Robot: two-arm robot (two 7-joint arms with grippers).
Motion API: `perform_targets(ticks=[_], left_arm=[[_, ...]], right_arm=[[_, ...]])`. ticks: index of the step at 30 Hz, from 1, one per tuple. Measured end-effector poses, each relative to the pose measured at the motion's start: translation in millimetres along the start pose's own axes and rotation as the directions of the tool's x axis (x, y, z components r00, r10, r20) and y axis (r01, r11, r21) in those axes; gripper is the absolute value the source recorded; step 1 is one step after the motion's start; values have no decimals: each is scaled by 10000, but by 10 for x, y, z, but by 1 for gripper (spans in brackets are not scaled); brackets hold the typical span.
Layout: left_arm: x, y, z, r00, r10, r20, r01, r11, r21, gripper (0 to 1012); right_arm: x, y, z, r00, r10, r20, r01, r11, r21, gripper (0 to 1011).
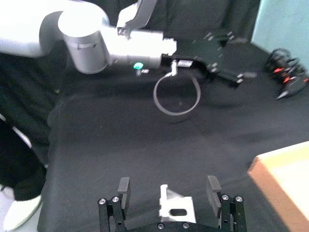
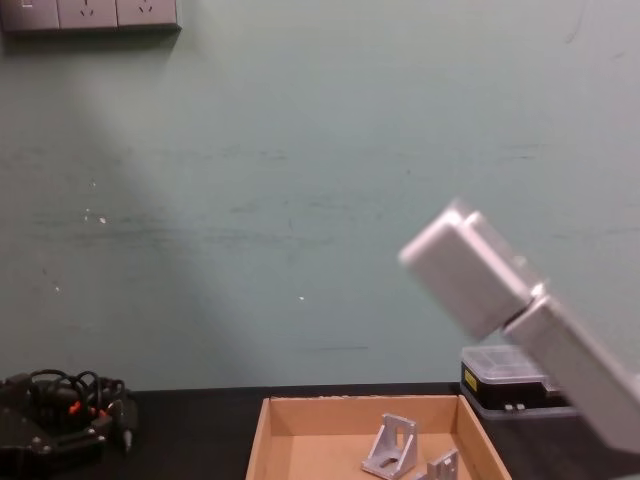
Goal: Use one hand to pick up the angle iron from the table and place it into the box.
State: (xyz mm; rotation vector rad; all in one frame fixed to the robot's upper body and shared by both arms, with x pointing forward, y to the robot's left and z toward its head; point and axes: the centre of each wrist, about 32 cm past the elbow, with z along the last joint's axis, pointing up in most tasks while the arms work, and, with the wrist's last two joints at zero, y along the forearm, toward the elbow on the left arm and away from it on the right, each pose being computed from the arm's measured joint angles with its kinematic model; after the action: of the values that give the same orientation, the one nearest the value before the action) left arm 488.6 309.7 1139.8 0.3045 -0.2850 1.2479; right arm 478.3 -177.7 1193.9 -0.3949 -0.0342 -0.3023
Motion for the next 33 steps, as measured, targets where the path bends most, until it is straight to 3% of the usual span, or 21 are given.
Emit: perform_targets(ticks=[13,33], left_arm=[[0,0,0,10000,0,0,0,10000,-1,1011],[0,0,0,10000,1,0,-1,10000,-1,1011]], right_arm=[[-62,213,-32,9997,93,-204,-119,9915,-1296,1000],[-100,366,-34,9996,-117,-268,72,9864,-1639,1000]])
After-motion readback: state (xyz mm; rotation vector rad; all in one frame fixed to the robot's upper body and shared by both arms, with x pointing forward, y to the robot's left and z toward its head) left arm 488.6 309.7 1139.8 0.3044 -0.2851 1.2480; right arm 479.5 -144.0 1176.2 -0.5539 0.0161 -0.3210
